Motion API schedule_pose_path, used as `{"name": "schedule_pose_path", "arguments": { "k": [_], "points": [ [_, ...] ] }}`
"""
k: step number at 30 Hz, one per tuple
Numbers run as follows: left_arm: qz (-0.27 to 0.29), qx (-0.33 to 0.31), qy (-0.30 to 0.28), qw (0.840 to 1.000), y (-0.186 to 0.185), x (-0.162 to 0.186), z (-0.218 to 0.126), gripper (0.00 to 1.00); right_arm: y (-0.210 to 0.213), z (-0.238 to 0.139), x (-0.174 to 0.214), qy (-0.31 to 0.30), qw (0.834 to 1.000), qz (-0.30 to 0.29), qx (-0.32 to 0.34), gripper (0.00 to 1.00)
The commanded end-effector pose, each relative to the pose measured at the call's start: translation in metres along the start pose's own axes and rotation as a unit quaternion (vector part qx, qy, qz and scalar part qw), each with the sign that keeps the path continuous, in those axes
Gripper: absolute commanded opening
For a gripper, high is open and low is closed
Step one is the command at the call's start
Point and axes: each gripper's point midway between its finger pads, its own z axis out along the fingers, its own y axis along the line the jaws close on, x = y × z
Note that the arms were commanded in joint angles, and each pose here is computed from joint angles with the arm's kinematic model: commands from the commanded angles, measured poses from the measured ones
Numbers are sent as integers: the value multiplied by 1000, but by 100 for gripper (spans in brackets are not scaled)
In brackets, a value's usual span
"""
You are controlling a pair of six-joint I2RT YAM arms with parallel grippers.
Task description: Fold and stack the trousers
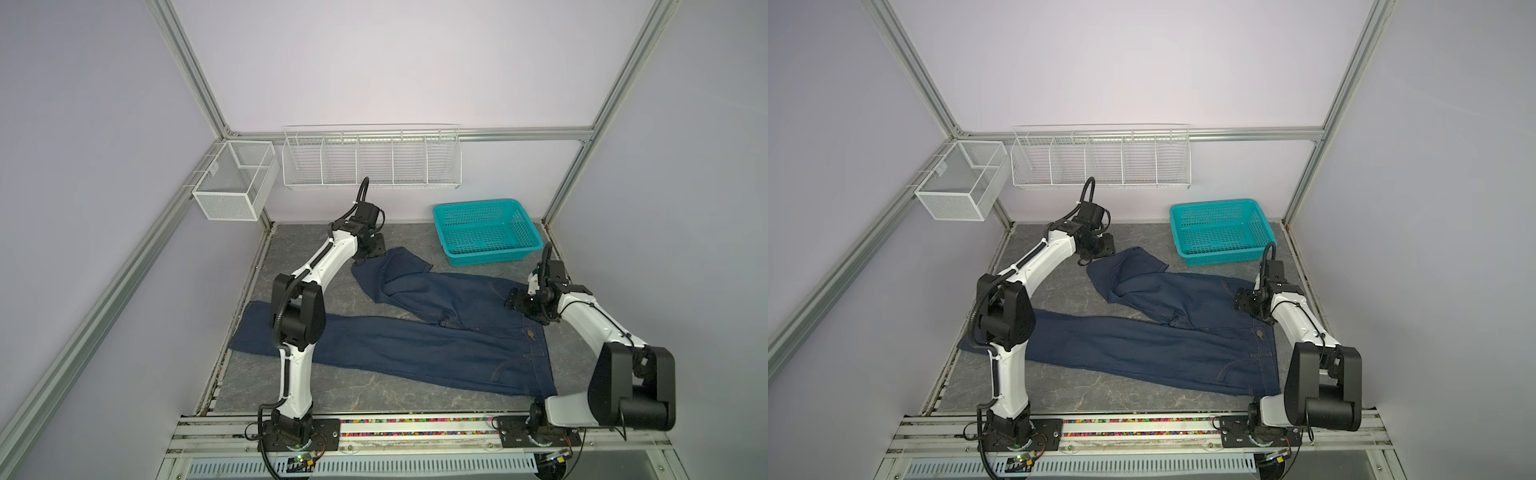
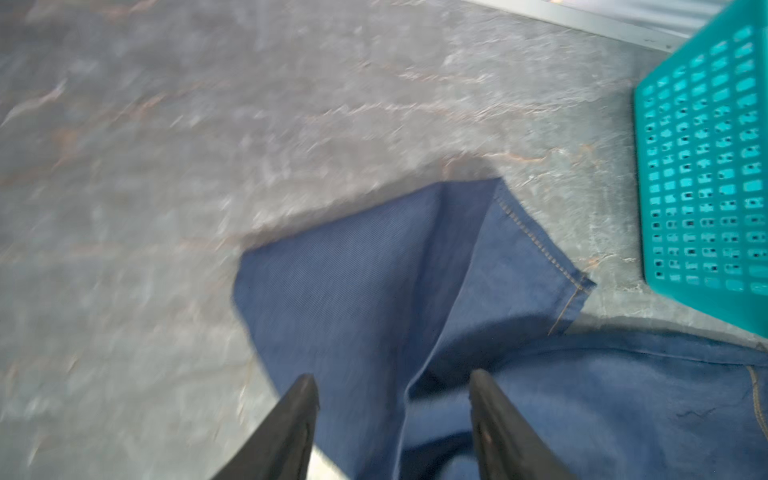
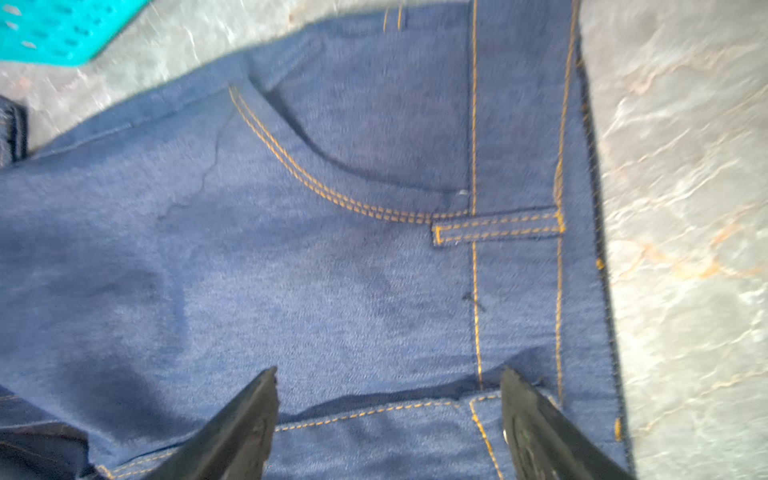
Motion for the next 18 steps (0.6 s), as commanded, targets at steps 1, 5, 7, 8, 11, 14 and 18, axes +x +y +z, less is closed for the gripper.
{"name": "schedule_pose_path", "arguments": {
  "k": [1, 5, 7, 8, 11, 14, 18],
  "points": [
    [64, 28, 2, 998, -21, -12, 13, 59, -1, 3, 1, 14, 1000, -13, -1, 86],
    [96, 39, 26, 994, -35, -7, 37, 59, -4, 14, 4, 28, 1000, 0, 1, 85],
    [117, 46, 28, 992, -44, -4, 45, 58, -4, 19, 5, 33, 999, 5, 1, 85],
    [124, 47, 29, 991, -47, -3, 49, 58, -4, 22, 5, 36, 999, 7, 1, 85],
    [135, 44, 31, 989, -51, 1, 63, 58, -8, 29, 7, 43, 999, 14, 11, 84],
    [140, 28, 40, 989, -47, 7, 79, 57, -12, 38, 11, 55, 998, 25, 19, 84],
    [144, 6, 48, 988, -40, 14, 94, 50, -13, 44, 13, 65, 997, 33, 20, 83]
  ]
}}
